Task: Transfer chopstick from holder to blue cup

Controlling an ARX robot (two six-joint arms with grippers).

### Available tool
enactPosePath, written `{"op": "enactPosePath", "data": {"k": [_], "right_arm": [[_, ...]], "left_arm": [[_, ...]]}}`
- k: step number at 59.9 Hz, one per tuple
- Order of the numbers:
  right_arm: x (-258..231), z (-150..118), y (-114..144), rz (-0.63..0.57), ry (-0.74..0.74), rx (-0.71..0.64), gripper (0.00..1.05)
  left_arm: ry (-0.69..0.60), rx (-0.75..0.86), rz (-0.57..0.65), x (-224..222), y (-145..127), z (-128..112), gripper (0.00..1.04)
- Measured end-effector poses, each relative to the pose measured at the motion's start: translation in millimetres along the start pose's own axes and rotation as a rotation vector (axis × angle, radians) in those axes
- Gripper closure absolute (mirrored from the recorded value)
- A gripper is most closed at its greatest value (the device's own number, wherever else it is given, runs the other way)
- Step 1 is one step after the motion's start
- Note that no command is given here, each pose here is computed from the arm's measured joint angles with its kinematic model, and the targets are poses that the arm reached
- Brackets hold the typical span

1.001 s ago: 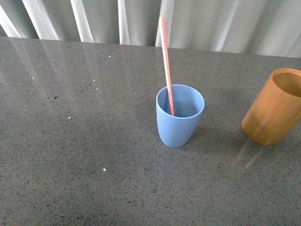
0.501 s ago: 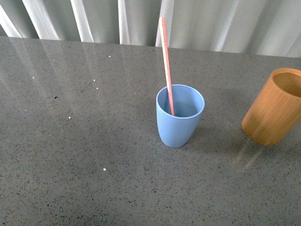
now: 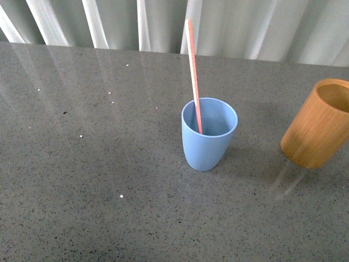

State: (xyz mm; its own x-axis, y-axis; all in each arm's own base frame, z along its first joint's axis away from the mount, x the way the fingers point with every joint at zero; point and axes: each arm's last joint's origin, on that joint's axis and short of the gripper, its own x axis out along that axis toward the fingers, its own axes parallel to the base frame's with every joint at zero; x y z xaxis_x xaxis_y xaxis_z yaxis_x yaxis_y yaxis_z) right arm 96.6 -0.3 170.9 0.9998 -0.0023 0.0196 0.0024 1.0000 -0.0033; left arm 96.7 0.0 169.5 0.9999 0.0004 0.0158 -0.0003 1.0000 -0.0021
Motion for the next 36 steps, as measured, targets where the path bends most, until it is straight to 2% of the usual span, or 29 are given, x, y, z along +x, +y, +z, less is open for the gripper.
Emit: {"op": "enactPosePath", "data": {"k": [23, 36], "right_arm": [[0.0, 0.0, 0.0, 0.0, 0.0, 0.0, 1.04], [0.0, 0.0, 0.0, 0.0, 0.0, 0.0, 0.69]], "left_arm": [[0.0, 0.0, 0.0, 0.0, 0.0, 0.0, 0.07], [0.0, 0.0, 0.0, 0.0, 0.0, 0.0, 0.07]]}}
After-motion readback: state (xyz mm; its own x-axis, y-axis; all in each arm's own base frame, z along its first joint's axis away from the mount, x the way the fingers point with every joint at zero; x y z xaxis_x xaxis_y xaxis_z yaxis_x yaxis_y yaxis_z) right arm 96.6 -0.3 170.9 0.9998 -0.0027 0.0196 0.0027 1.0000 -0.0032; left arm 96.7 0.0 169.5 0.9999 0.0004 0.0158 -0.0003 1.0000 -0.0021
